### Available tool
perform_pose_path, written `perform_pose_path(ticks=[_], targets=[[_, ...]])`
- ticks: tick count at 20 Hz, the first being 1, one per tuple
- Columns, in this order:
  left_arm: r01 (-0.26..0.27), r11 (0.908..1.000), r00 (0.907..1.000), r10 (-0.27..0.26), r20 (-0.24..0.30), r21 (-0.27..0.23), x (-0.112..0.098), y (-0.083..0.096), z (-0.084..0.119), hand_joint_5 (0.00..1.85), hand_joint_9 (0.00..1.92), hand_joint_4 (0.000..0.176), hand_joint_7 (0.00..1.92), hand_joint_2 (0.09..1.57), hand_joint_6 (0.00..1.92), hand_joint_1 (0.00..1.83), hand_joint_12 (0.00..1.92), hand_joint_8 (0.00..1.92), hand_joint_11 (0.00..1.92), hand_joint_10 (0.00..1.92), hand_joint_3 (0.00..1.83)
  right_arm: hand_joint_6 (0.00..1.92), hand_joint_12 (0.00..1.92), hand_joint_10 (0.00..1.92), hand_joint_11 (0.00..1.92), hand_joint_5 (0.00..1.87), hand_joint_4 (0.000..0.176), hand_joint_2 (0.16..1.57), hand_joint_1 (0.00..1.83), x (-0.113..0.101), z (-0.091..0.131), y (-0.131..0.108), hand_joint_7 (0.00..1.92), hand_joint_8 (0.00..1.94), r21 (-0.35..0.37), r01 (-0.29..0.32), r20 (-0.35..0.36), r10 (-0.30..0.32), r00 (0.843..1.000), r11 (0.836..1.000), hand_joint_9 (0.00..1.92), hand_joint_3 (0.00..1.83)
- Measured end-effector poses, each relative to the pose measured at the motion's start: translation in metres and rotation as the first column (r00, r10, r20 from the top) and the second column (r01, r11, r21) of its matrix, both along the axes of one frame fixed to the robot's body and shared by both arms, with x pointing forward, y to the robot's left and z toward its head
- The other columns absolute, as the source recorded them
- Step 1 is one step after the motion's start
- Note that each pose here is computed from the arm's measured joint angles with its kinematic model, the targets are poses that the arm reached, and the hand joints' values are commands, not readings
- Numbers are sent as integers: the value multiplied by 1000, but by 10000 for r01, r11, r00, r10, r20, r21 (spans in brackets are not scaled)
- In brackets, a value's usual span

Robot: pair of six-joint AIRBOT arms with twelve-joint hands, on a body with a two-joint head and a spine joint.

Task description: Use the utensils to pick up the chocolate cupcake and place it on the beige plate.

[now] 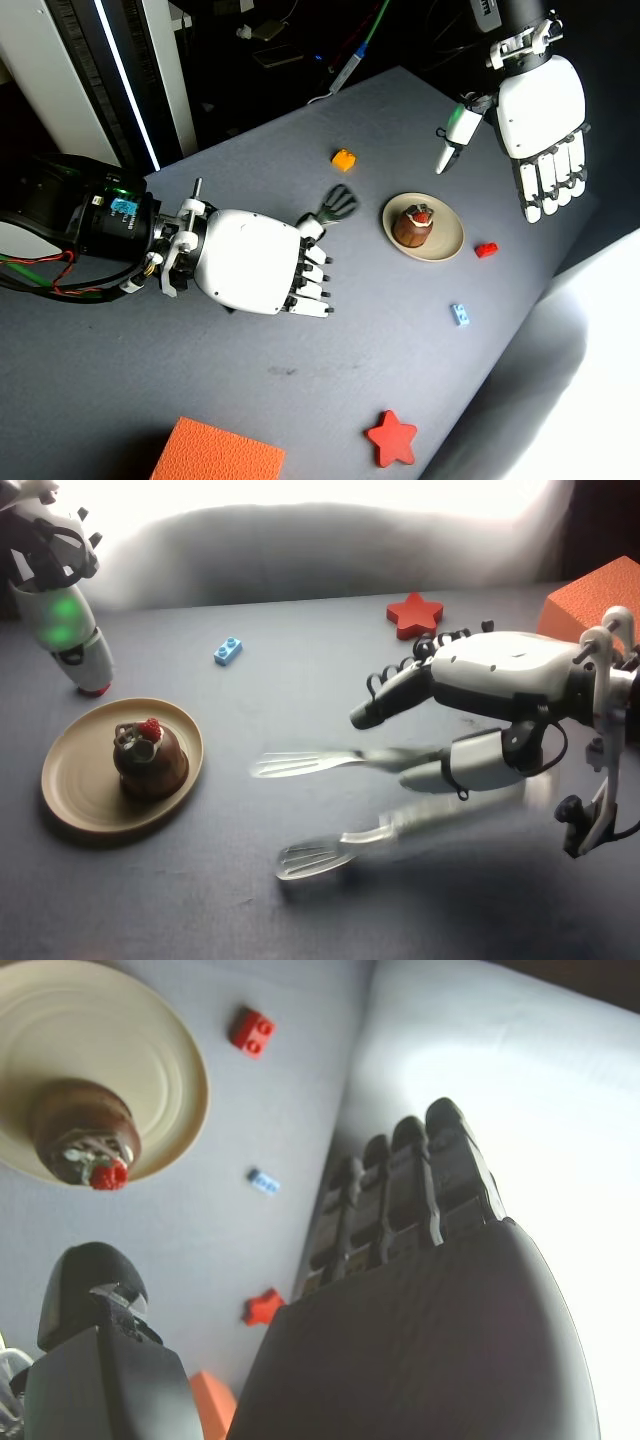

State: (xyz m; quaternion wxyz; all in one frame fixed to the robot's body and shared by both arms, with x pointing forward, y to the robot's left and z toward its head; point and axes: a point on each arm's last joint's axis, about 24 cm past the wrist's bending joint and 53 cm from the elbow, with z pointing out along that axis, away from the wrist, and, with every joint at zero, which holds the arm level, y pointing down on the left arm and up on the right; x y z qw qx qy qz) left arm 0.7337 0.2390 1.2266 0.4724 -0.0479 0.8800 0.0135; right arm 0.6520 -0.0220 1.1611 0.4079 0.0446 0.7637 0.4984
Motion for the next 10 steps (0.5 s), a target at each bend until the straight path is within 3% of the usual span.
perform_pose_path(ticks=[3,5,8,10], targets=[[3,10000,10000,-3,3,-7,0,0,0,38,8,0,18,908,1,450,130,0,0,0,0,0,804,0,0,264,0,1085,581,0,-2,-2,224,0,-53,22,-27,-22,10000,10000,207,0],[-2,10000,10000,2,-2,-4,0,0,0,52,9,0,22,908,4,452,146,2,0,3,0,0,540,0,0,128,27,1057,431,0,-2,-8,79,2,-113,103,-27,-104,9999,9999,83,0],[-1,10000,10000,1,-4,-7,0,0,0,58,19,0,24,900,3,483,122,1,0,4,0,0,298,0,0,13,54,1017,203,2,5,-28,4,0,-281,387,197,-381,9991,9989,5,0],[4,10000,10000,-4,-7,-6,0,0,0,38,14,0,16,908,0,422,116,0,0,0,2,0,262,0,0,0,66,967,225,9,17,-55,0,0,-358,858,428,-842,9955,9957,0,0]])
